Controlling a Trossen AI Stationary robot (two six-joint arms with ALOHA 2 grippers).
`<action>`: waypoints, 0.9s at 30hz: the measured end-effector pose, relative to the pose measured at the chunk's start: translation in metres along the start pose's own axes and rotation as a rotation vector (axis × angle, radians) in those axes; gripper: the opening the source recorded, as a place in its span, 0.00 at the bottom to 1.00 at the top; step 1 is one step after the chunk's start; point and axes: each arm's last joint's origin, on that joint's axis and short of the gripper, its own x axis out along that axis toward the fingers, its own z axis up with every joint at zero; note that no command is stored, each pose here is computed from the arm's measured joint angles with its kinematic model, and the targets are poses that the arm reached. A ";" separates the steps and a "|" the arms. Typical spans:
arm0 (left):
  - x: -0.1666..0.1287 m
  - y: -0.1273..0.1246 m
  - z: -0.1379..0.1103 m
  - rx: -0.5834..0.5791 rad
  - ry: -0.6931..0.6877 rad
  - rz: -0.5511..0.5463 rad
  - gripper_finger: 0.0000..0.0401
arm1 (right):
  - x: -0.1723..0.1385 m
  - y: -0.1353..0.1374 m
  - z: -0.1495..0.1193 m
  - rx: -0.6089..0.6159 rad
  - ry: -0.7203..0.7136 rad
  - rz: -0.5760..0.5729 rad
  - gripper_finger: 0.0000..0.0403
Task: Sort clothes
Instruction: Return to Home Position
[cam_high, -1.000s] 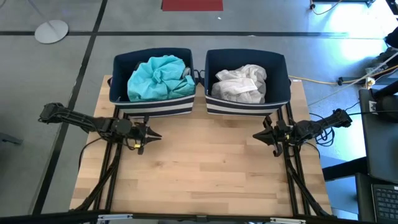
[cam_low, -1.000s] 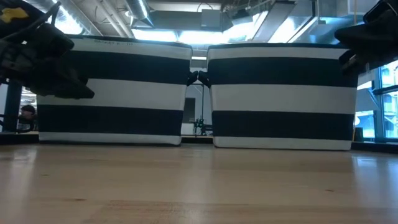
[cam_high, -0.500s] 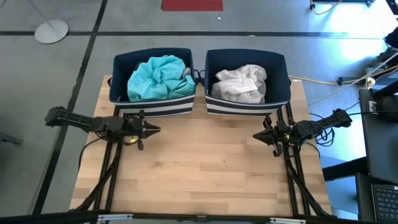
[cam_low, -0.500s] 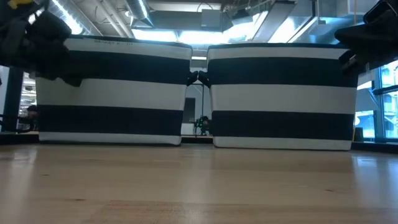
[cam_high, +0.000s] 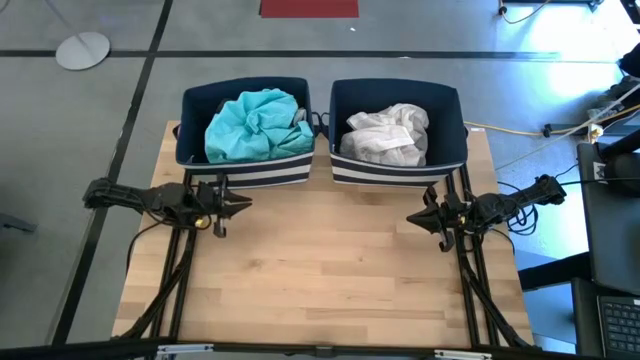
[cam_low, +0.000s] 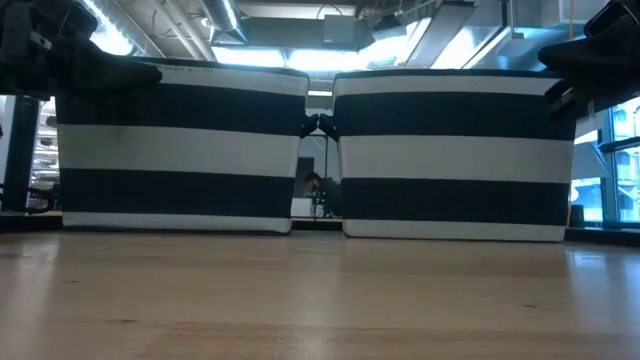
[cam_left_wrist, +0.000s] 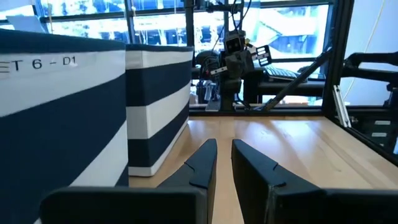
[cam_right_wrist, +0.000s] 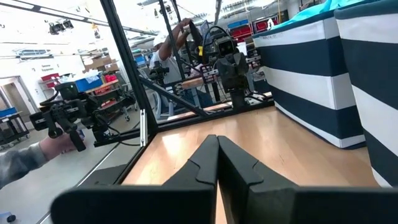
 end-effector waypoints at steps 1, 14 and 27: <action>0.000 0.000 0.000 -0.005 0.000 0.000 0.10 | 0.000 0.000 0.000 0.000 0.000 0.000 0.02; 0.000 0.000 0.000 -0.031 0.000 -0.006 0.10 | 0.000 0.000 0.000 0.000 0.000 0.000 0.02; 0.000 0.000 0.000 -0.031 0.000 -0.007 0.10 | 0.000 0.000 0.000 0.000 0.000 0.000 0.02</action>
